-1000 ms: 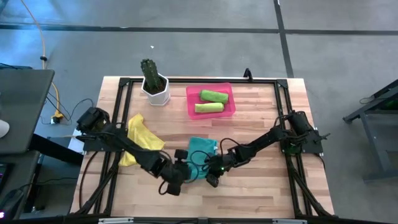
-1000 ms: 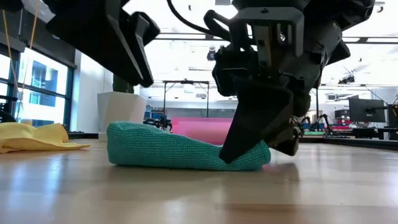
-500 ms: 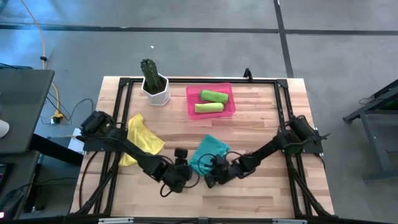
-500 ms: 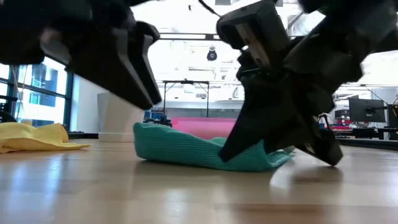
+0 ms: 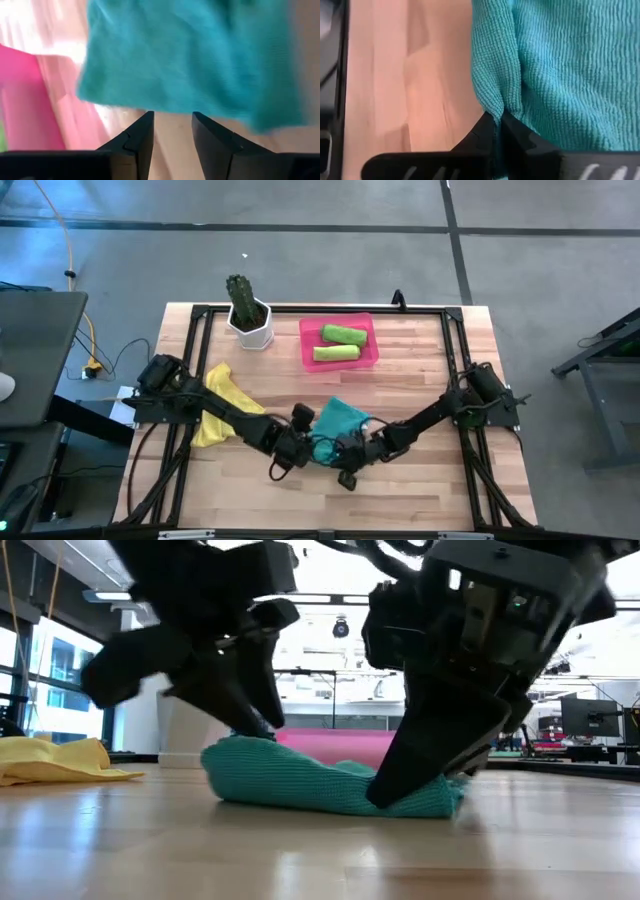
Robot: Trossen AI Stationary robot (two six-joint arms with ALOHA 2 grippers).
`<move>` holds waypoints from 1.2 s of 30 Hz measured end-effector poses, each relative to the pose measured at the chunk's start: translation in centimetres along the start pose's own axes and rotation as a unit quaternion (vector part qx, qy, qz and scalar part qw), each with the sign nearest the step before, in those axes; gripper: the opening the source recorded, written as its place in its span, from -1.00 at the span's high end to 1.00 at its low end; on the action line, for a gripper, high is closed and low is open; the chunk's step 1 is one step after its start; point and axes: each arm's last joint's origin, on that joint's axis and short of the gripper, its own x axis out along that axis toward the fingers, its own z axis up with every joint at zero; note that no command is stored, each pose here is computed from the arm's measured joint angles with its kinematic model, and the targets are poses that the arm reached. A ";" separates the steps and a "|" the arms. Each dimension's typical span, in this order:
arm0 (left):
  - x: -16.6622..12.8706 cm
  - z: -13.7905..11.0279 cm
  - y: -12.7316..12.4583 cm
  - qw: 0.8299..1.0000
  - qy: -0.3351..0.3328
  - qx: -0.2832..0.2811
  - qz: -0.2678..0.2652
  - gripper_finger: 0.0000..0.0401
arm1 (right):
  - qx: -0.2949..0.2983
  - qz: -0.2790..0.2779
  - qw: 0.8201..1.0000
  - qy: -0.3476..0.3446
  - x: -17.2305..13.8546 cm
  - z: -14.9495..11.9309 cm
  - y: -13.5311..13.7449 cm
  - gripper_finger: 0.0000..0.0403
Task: Roll microfiber towels into tight, uniform cylinder then place into a basket
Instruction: Roll the blue microfiber cloth
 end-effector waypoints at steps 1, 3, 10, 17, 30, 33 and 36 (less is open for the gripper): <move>0.2 0.0 0.4 1.000 -0.001 -0.003 0.003 0.41 | -0.020 0.007 1.000 0.006 0.0 0.1 -0.1 0.98; 0.7 0.1 1.4 1.000 -0.012 -0.023 0.002 0.42 | -0.035 0.011 0.999 0.013 0.0 0.1 -0.1 0.98; 1.6 -0.1 2.7 0.991 -0.031 -0.105 -0.073 0.48 | 0.026 -0.034 0.999 0.012 -1.6 -3.0 2.1 0.98; 0.8 0.6 1.0 0.976 -0.050 -0.153 -0.147 0.48 | 0.108 -0.030 0.994 -0.007 -2.9 -6.4 2.4 0.98; 0.1 4.5 -2.8 0.970 -0.221 -0.072 -0.070 0.48 | 0.275 0.121 0.953 -0.047 -6.2 -8.8 -1.3 0.98; 1.6 4.7 -2.8 0.968 -0.233 -0.075 -0.055 0.48 | 0.307 0.124 0.943 -0.031 -6.4 -8.8 -1.5 0.98; 3.1 4.6 -3.1 0.968 -0.231 -0.076 -0.061 0.48 | 0.319 0.124 0.939 -0.020 -6.4 -8.9 -1.5 0.98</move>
